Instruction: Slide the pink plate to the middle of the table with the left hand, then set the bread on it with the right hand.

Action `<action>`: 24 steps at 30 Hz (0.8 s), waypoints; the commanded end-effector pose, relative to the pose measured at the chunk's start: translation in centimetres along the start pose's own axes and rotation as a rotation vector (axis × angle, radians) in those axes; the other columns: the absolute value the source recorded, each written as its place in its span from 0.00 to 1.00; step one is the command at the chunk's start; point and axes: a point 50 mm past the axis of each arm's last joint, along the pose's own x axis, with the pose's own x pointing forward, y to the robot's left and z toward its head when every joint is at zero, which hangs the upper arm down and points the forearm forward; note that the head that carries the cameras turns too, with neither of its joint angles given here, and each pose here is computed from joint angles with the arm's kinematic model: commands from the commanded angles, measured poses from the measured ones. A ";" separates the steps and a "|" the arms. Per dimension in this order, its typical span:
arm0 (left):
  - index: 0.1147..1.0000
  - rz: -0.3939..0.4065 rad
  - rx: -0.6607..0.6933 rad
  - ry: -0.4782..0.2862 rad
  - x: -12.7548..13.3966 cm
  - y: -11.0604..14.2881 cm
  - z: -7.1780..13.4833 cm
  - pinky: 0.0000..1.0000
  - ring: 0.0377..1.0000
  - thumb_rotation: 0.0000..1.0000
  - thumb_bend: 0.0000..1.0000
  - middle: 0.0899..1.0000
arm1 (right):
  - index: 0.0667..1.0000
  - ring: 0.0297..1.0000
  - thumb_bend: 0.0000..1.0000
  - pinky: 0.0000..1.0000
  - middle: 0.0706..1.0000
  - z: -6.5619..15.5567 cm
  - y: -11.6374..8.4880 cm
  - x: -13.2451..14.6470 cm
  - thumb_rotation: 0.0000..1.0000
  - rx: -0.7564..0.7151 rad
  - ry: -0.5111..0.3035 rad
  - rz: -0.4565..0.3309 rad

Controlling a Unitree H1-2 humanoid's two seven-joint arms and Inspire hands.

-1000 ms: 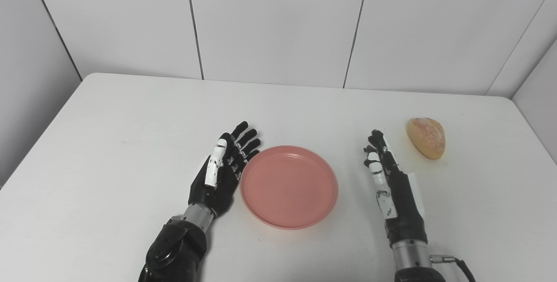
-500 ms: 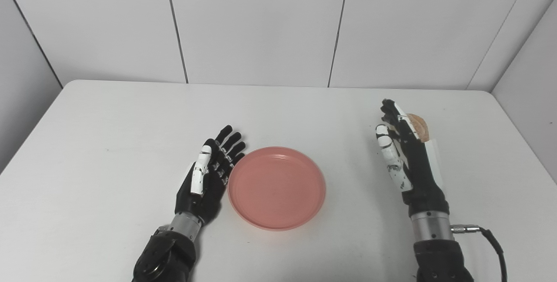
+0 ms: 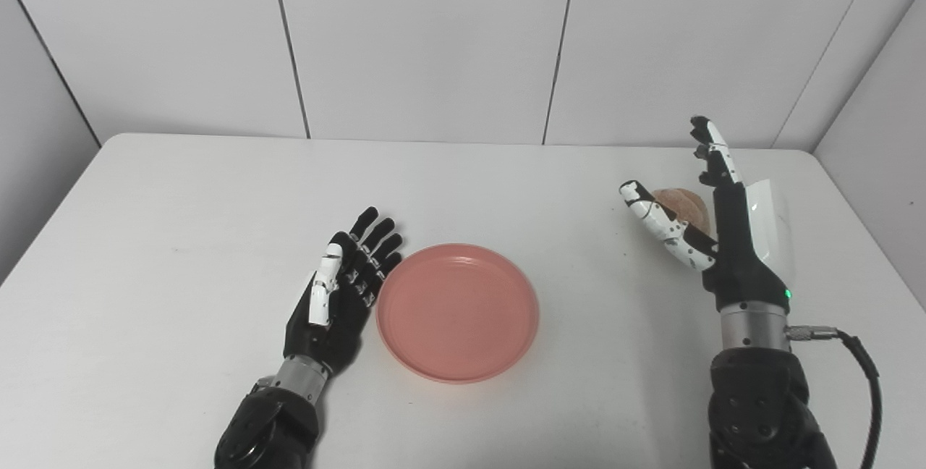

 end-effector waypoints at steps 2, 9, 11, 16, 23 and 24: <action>0.91 0.042 -0.015 0.068 -0.9 1.2 -1.5 0.96 0.93 1.00 0.35 0.93 | 0.92 0.83 0.75 0.71 0.88 0.8 -1.2 1.6 0.60 -0.063 0.000 -0.093; 0.92 0.044 -0.024 0.061 -0.8 1.6 -1.6 0.97 0.94 1.00 0.35 0.93 | 0.93 0.82 0.82 0.69 0.90 0.3 -1.7 3.5 0.53 -0.180 0.043 -0.132; 0.91 0.046 -0.025 0.061 -0.8 1.7 -1.7 0.97 0.93 1.00 0.35 0.93 | 0.94 0.84 0.83 0.71 0.91 0.1 -1.7 3.9 0.52 -0.203 0.062 -0.132; 0.92 0.043 -0.021 0.059 -0.8 1.8 -1.7 0.97 0.94 1.00 0.35 0.94 | 0.93 0.84 0.84 0.70 0.90 -1.0 -1.8 5.2 0.52 -0.262 0.094 -0.137; 0.92 0.047 -0.026 0.055 -0.9 2.0 -1.7 0.97 0.94 1.00 0.33 0.93 | 0.94 0.86 0.86 0.71 0.91 -2.4 -1.6 6.6 0.56 -0.329 0.134 -0.132; 0.93 0.044 -0.025 0.054 -0.9 2.0 -1.7 0.97 0.94 1.00 0.33 0.94 | 0.94 0.85 0.87 0.71 0.91 -2.7 -1.5 6.9 0.56 -0.331 0.145 -0.133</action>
